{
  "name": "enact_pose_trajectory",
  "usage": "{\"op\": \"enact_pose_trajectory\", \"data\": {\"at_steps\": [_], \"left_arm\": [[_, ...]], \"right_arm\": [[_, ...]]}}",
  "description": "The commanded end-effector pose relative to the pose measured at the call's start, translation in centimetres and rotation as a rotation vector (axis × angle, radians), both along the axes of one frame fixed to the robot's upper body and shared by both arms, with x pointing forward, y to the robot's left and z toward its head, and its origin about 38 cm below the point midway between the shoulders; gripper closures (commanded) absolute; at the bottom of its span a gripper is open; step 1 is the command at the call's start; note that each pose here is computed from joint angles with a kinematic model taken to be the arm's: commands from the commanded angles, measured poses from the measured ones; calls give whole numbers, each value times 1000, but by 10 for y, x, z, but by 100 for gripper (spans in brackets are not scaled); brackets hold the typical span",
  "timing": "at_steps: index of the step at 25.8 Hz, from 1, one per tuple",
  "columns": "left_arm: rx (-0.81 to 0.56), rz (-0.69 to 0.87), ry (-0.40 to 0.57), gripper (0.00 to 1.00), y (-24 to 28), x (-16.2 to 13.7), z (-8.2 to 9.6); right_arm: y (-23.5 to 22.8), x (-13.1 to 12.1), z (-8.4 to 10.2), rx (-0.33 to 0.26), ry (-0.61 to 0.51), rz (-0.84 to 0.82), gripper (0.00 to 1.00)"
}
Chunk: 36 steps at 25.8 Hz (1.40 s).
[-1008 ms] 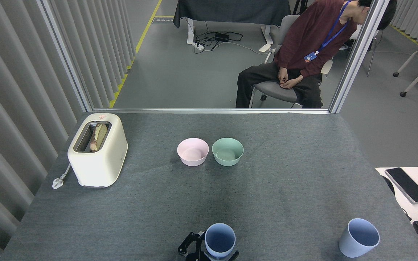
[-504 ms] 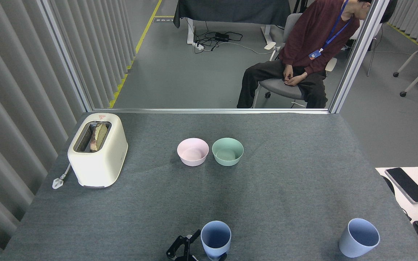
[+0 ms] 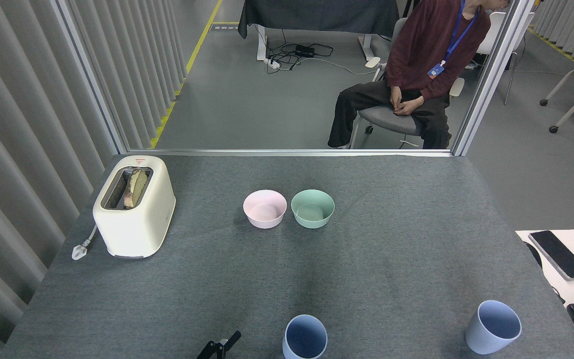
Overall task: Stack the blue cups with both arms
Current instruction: 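Set the blue cup down, open the left gripper and withdraw it, then reach the right gripper to the other blue cup and grasp it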
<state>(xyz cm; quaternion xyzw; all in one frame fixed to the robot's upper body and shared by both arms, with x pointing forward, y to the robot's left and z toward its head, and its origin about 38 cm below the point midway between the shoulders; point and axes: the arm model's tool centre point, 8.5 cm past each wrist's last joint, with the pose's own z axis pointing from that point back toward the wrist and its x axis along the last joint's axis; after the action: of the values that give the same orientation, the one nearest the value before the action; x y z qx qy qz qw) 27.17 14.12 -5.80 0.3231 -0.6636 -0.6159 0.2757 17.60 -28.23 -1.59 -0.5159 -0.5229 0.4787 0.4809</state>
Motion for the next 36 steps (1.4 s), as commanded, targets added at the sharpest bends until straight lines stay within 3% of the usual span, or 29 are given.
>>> {"op": "enact_pose_trajectory", "data": {"at_steps": [1, 7, 13, 18, 25, 36], "left_arm": [[6, 37, 1, 0, 19, -7, -2], [-65, 327, 0, 0, 101, 19, 7], [-102, 566, 13, 0, 191, 20, 11], [-135, 614, 14, 0, 205, 17, 13], [-135, 615, 12, 0, 205, 18, 13], [-129, 610, 12, 0, 206, 18, 13]], "right_arm": [[0, 0, -1, 1, 3, -2, 0], [0, 19, -16, 24, 32, -55, 0], [-7, 38, -34, 61, 76, -125, 0], [-26, 44, -37, 101, 75, -215, 0], [-59, 39, -34, 66, 73, -279, 0], [-76, 83, -36, 39, 101, -259, 0]]}}
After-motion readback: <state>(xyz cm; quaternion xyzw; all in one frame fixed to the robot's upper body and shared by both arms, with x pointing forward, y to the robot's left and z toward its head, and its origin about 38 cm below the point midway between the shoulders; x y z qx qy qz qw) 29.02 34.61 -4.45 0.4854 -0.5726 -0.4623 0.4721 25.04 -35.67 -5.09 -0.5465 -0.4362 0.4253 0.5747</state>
